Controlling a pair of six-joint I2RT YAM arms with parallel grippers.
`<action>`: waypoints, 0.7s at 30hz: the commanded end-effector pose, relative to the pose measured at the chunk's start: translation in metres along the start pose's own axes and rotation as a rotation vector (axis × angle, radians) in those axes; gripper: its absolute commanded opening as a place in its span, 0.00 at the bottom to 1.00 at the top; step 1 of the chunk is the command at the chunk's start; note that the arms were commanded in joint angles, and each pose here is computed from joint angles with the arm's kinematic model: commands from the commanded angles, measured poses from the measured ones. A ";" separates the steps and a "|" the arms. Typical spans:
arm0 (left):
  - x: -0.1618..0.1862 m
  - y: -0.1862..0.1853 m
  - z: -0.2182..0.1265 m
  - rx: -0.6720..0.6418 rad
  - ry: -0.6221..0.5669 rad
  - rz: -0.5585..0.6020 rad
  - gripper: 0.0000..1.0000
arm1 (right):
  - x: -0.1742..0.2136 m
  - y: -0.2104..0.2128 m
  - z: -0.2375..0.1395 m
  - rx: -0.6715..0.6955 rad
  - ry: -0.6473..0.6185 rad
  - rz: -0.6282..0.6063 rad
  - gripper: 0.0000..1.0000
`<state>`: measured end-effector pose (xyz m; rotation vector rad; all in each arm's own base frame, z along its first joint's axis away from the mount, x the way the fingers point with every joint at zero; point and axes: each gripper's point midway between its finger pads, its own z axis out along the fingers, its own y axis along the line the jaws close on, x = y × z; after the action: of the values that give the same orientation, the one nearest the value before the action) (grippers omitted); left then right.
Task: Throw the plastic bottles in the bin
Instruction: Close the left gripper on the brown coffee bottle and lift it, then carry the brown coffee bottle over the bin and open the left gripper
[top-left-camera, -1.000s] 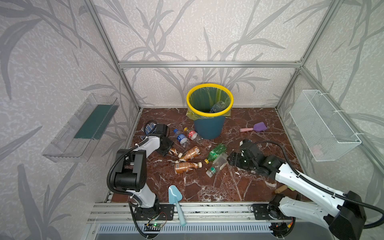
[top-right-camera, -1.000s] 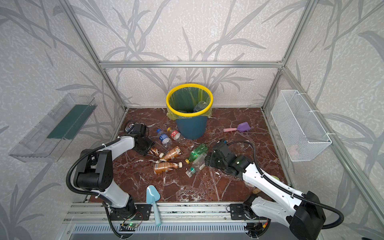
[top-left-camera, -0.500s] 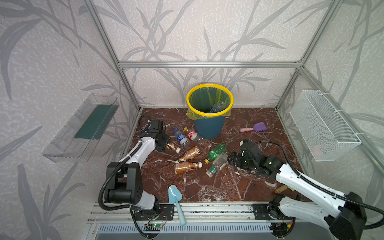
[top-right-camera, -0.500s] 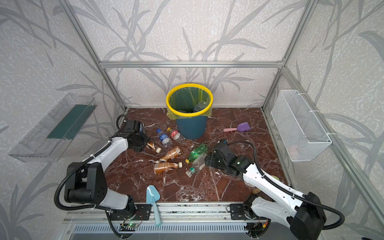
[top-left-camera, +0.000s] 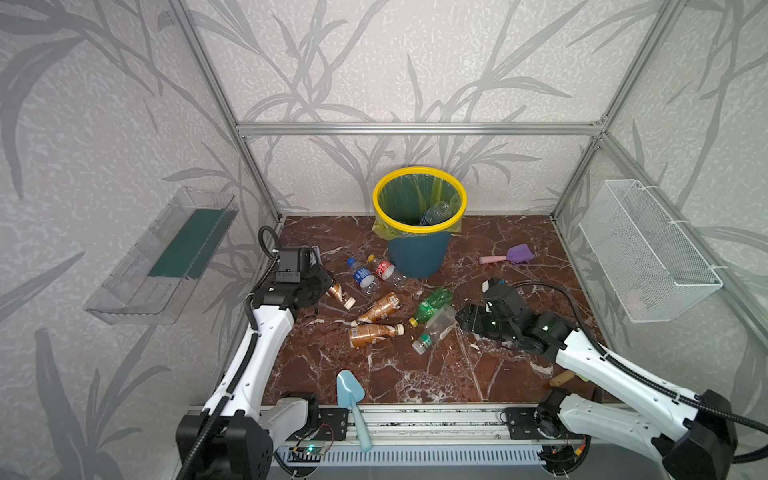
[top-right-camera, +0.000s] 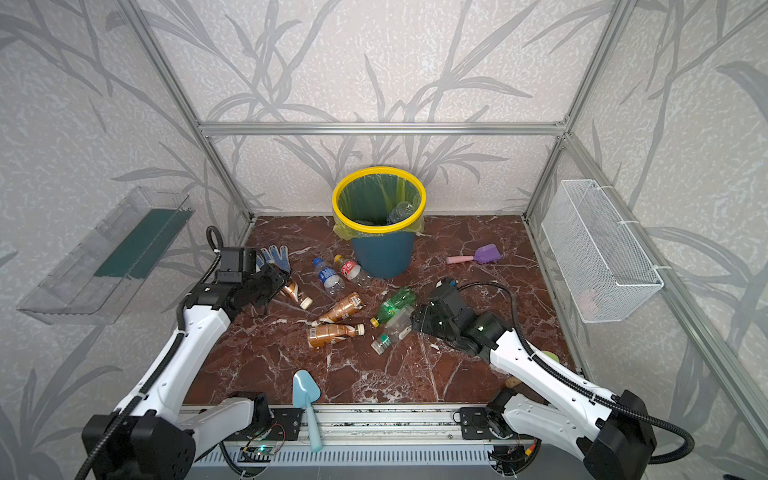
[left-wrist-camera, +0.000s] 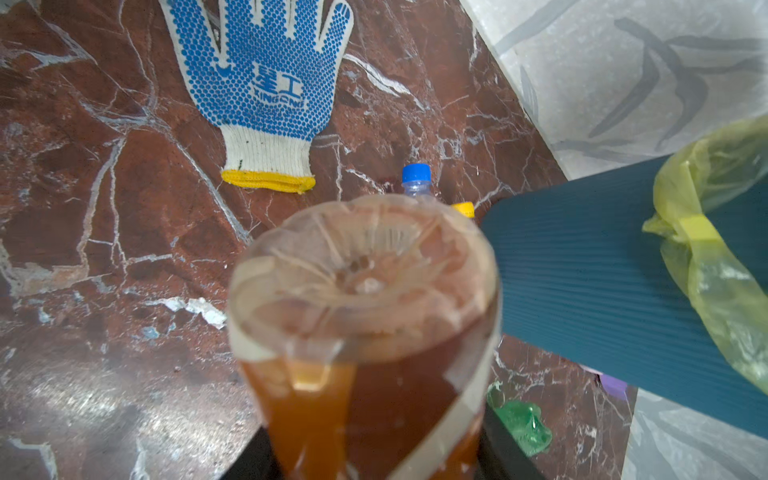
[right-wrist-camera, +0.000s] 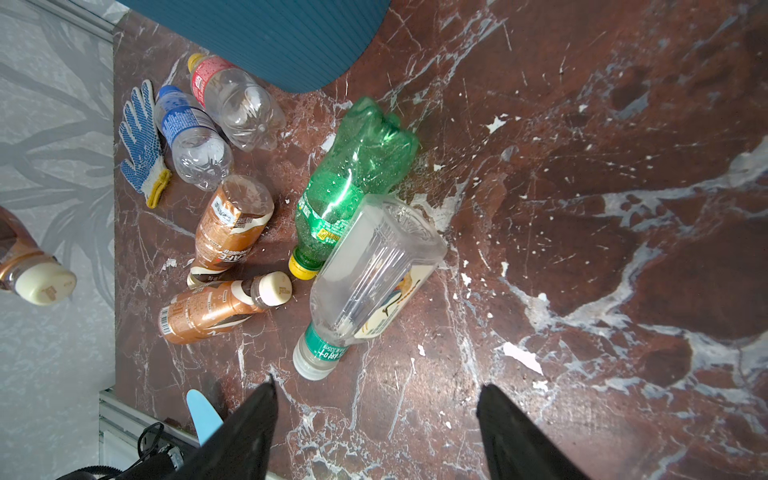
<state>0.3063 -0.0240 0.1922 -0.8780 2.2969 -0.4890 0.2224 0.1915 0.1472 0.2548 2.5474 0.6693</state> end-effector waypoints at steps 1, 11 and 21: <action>0.031 0.011 -0.010 0.036 0.081 0.075 0.50 | 0.004 -0.013 -0.003 0.037 0.000 -0.003 0.77; 0.036 -0.028 -0.048 0.256 0.026 0.139 0.48 | 0.004 -0.018 -0.006 0.046 -0.004 0.000 0.77; -0.104 -0.296 -0.171 0.700 -0.329 0.326 0.65 | 0.001 -0.026 -0.019 0.065 -0.027 0.003 0.77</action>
<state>0.3633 -0.1312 0.4362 -0.2832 1.9395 -0.8412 0.2145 0.1722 0.1479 0.2845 2.5442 0.6285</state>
